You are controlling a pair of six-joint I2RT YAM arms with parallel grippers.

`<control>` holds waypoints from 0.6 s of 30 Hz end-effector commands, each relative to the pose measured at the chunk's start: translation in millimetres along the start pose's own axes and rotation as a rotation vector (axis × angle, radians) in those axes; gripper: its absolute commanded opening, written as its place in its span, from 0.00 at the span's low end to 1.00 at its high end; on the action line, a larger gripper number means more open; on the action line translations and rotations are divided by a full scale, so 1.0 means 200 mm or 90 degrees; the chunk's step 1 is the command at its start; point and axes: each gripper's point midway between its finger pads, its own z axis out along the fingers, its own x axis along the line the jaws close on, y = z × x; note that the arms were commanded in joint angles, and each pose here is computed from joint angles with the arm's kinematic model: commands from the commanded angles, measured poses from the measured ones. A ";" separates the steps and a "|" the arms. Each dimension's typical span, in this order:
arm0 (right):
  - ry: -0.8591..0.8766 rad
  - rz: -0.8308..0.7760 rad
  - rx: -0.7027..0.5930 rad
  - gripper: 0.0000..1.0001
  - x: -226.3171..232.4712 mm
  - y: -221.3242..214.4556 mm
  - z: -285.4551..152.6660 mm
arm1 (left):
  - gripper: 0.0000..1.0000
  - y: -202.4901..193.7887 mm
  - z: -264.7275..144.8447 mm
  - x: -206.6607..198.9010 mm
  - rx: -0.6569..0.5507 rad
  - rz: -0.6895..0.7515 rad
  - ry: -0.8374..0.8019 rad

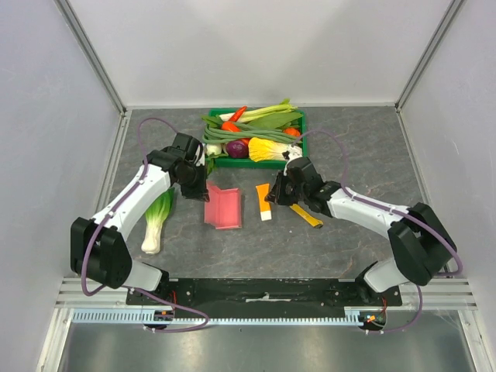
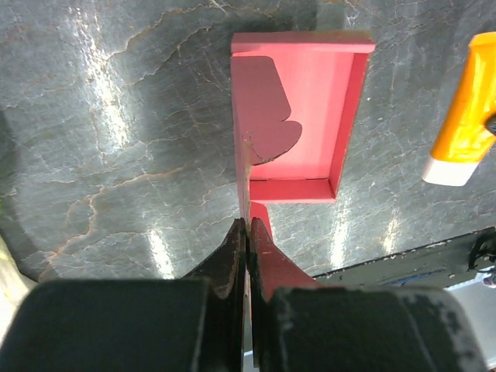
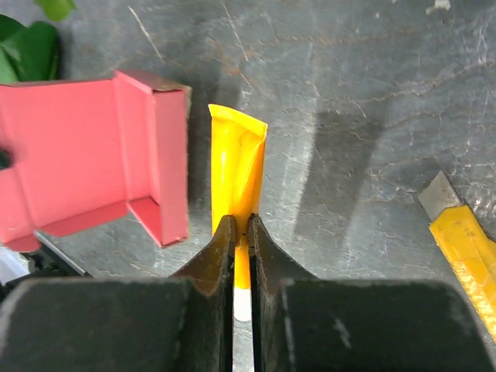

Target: Unpack the express box

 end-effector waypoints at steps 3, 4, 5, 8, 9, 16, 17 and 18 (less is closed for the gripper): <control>-0.056 -0.004 0.030 0.00 -0.15 -0.11 0.11 | 0.05 0.03 -0.04 0.02 0.001 0.051 0.014; -0.058 -0.002 0.036 0.00 -0.17 -0.13 0.13 | 0.06 0.03 -0.04 0.02 0.006 0.050 0.013; -0.068 -0.001 0.046 0.00 -0.19 -0.15 0.15 | 0.08 0.03 -0.03 0.02 0.009 0.050 0.009; -0.077 0.004 0.053 0.01 -0.22 -0.18 0.18 | 0.14 0.01 -0.01 0.01 0.022 0.049 -0.002; -0.089 0.006 0.053 0.04 -0.24 -0.18 0.18 | 0.18 0.01 0.00 0.00 0.025 0.049 -0.011; -0.098 0.010 0.049 0.37 -0.25 -0.19 0.15 | 0.42 0.03 -0.05 -0.08 0.002 0.054 -0.061; -0.097 0.006 0.043 0.41 -0.25 -0.17 0.13 | 0.46 0.04 -0.07 -0.09 -0.006 0.055 -0.066; -0.098 0.002 0.037 0.48 -0.24 -0.16 0.12 | 0.50 0.05 -0.08 -0.10 -0.014 0.056 -0.068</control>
